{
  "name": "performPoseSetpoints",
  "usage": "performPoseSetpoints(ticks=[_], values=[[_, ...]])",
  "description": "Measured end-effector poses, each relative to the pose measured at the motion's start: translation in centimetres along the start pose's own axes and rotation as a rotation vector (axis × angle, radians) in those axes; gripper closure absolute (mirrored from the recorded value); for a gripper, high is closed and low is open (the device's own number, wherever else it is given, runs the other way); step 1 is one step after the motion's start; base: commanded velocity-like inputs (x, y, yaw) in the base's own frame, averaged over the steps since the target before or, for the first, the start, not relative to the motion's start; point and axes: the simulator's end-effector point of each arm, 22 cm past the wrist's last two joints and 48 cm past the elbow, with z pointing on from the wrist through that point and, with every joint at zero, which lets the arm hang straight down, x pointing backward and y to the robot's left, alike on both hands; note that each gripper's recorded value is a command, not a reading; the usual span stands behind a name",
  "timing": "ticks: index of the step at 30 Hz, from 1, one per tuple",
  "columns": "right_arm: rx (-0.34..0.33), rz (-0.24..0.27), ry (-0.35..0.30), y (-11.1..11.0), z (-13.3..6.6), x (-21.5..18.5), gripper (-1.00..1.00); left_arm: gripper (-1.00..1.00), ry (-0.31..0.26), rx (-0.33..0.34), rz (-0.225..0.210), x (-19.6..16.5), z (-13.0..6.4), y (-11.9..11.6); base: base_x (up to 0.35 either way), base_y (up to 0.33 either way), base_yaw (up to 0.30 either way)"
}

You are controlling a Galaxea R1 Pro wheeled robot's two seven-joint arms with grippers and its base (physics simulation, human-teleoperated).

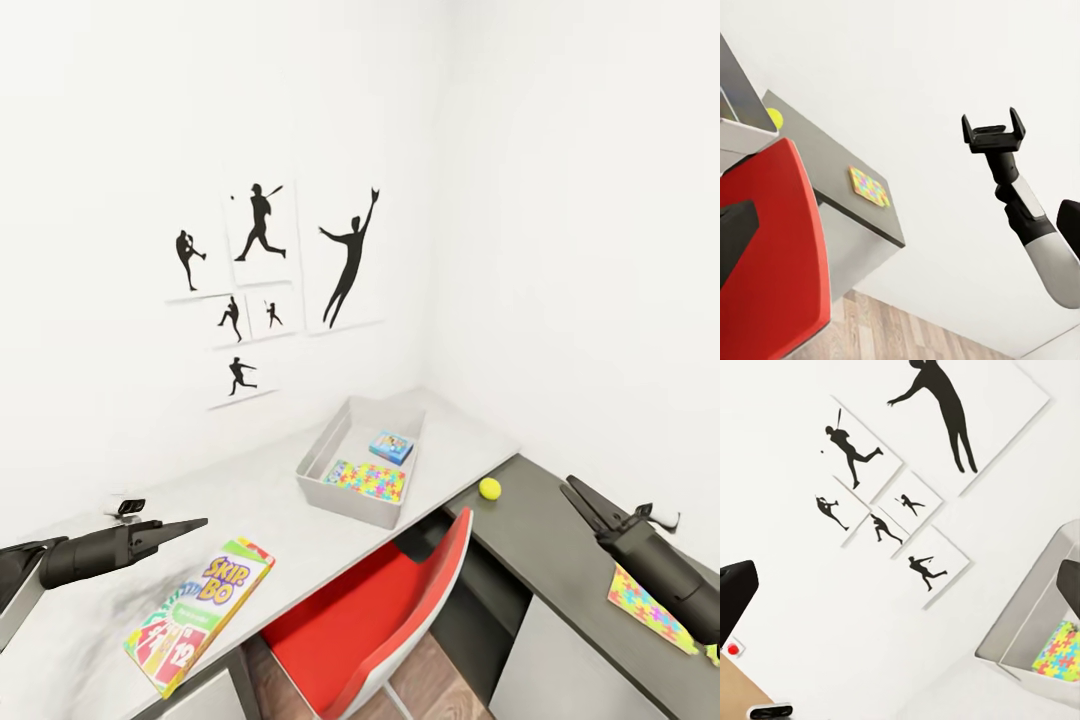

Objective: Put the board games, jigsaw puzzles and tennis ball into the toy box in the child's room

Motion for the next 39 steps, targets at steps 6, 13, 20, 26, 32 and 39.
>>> performPoseSetpoints(ticks=[6,13,20,26,32,39], values=[[0.004,-0.011,0.005,0.2,0.0,0.0,-1.0,-1.0,-0.002,0.003,0.011,-0.2,0.0,-0.4,0.0,0.0,0.066],[0.0,-0.018,0.002,0.6,0.0,-0.2,-1.0,-1.0,-0.005,0.007,0.025,-0.5,0.0,-0.9,0.0,0.0,0.069],[-0.007,-0.024,-0.002,1.1,-0.1,-0.5,-1.0,-1.0,-0.009,0.008,0.037,-0.8,-0.2,-1.4,0.0,0.0,0.069],[-0.012,-0.027,-0.005,1.3,-0.1,-0.6,-1.0,-1.0,-0.013,0.009,0.04,-1.1,-0.2,-1.6,-0.048,0.009,0.035],[-0.012,-0.027,-0.006,1.4,-0.1,-0.6,-1.0,-1.0,-0.013,0.009,0.04,-1.1,-0.2,-1.7,-0.206,0.099,0.06],[-0.012,-0.027,-0.002,1.4,0.0,-0.5,-1.0,-1.0,-0.014,0.009,0.041,-1.1,-0.2,-1.7,-0.225,0.093,0.222]])
